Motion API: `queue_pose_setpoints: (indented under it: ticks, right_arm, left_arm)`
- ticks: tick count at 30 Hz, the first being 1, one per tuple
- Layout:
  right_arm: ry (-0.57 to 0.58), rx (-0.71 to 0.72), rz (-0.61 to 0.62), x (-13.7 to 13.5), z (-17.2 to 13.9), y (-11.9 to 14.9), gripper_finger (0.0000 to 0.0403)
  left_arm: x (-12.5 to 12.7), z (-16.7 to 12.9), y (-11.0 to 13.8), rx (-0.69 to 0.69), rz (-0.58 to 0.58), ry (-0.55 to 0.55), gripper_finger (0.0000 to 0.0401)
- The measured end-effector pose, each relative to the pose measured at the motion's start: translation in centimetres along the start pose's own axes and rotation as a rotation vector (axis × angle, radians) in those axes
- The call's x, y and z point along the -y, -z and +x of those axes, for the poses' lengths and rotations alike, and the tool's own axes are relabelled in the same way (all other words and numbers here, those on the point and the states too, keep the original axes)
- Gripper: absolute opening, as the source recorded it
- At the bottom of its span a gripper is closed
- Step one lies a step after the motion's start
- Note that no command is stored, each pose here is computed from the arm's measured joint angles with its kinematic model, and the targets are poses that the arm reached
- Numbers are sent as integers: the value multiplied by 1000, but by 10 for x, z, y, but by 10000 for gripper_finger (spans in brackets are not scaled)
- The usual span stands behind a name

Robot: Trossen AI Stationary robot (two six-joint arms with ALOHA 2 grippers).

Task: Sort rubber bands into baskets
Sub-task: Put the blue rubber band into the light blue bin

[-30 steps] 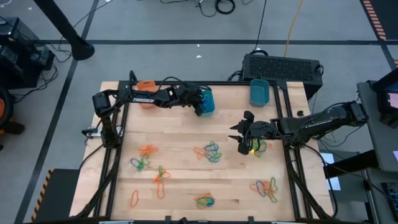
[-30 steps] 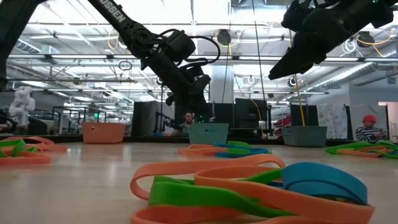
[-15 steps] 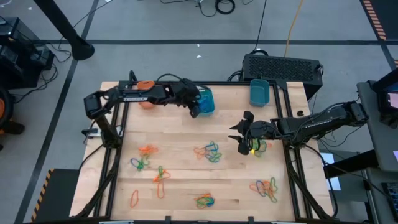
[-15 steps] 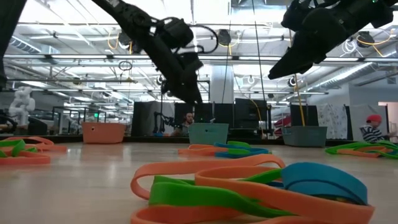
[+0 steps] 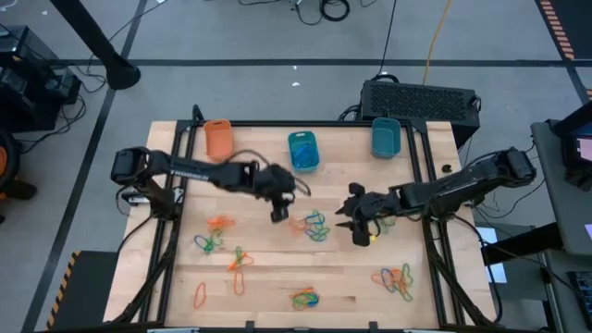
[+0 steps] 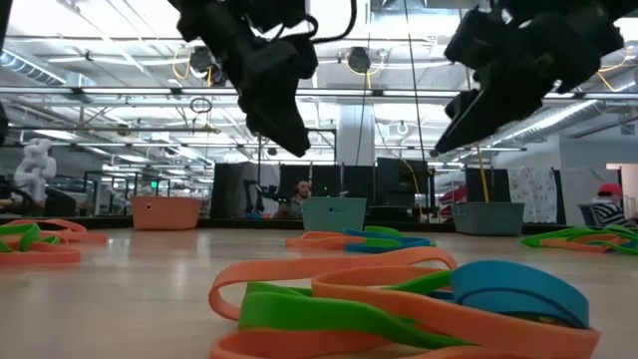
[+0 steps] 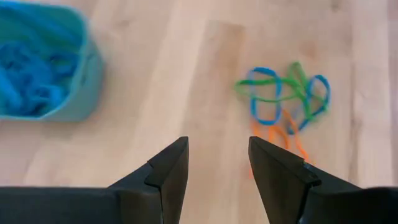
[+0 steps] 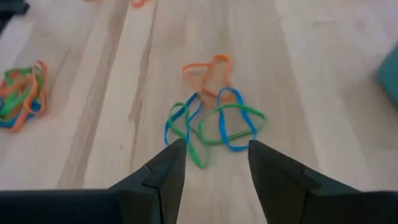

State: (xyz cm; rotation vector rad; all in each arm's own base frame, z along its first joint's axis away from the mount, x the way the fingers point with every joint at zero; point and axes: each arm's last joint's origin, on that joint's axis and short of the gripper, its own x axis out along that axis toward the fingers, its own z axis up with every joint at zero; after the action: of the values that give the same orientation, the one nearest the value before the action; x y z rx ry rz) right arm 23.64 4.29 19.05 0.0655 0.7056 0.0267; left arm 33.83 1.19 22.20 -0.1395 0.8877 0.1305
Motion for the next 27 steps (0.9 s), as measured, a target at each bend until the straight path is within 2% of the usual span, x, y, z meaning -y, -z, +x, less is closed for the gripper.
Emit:
queue_pose_setpoints:
  ticks: [3, 6, 10, 14, 17, 27]
  right_arm:
    - [-17, -30, -90, -7, 14, 6, 167]
    - [-57, -60, -186, -13, 23, 11, 167]
    - [-78, -25, -262, -20, 32, 11, 167]
    - [-84, 35, -261, -23, 43, 9, 167]
    - [-86, 43, -268, -24, 53, 12, 167]
    - [-102, 11, -280, -24, 77, 25, 167]
  left_arm:
    - [27, 5, 10, 57, 57, 19, 176]
    - [53, 6, 17, 121, 114, 84, 176]
    - [75, 12, 30, 166, 168, 120, 176]
    - [81, 13, 33, 257, 165, 104, 176]
    - [80, 16, 39, 256, 164, 102, 176]
    - [81, 15, 36, 277, 160, 108, 176]
